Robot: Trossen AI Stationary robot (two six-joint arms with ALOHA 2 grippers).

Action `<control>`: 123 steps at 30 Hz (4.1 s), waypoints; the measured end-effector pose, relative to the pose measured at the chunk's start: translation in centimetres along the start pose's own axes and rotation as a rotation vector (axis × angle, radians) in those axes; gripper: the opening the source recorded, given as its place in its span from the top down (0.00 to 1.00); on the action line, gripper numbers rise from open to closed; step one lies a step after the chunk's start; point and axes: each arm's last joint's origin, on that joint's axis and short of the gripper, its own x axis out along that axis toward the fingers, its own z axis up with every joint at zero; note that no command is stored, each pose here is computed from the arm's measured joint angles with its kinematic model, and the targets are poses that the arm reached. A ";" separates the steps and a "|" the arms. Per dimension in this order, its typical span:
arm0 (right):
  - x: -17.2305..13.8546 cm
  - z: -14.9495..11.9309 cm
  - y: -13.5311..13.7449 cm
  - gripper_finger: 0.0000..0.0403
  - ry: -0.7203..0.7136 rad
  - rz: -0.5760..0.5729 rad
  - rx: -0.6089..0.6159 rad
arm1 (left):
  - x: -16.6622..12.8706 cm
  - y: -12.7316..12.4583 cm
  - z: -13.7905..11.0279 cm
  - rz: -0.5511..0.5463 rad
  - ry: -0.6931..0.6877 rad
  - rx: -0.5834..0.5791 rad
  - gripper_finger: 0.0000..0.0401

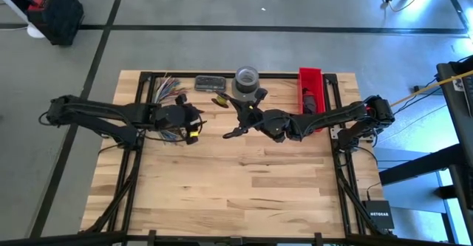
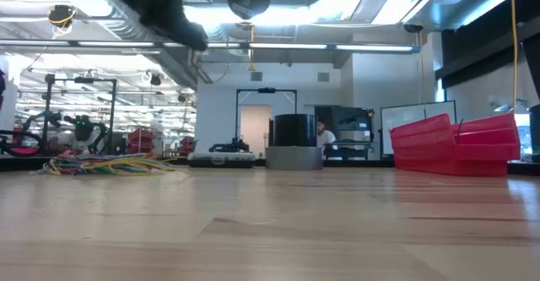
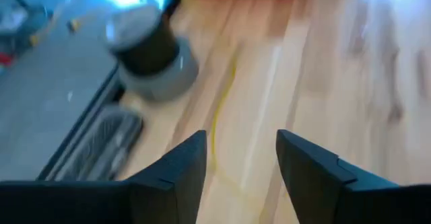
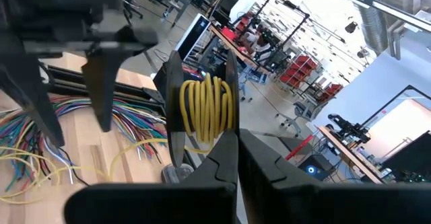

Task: Coil cords
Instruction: Uncoil the yellow wire from the spool

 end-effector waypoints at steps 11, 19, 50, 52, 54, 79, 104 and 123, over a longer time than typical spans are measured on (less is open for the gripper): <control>0.0 -0.1 0.0 0.99 0.004 0.004 -0.006 | 3.0 0.1 0.3 0.063 -0.179 0.017 0.62; 0.0 -0.1 0.0 0.99 0.004 0.004 -0.006 | 3.6 -0.2 0.3 0.026 -0.188 0.050 0.73; 0.0 -0.2 0.1 0.99 0.018 0.012 -0.017 | -2.9 -5.9 3.8 0.042 -0.450 0.208 1.00; 0.0 -0.2 0.2 0.99 0.020 0.013 -0.019 | -3.8 -5.1 3.3 0.238 -0.381 0.193 0.99; 0.0 -0.2 0.2 0.99 0.019 0.013 -0.018 | -4.3 -4.3 2.4 0.362 -0.302 0.190 0.99; 0.0 -0.1 0.1 0.99 0.009 0.005 -0.010 | 4.3 -1.8 -1.1 -0.144 -0.017 0.045 0.80; 0.0 -0.1 0.1 0.99 0.013 0.006 -0.015 | 1.6 -0.9 1.3 -0.079 -0.287 0.000 0.63; 0.0 -0.2 0.1 0.99 0.013 0.007 -0.016 | 4.9 0.0 1.1 -0.019 -0.253 -0.138 0.64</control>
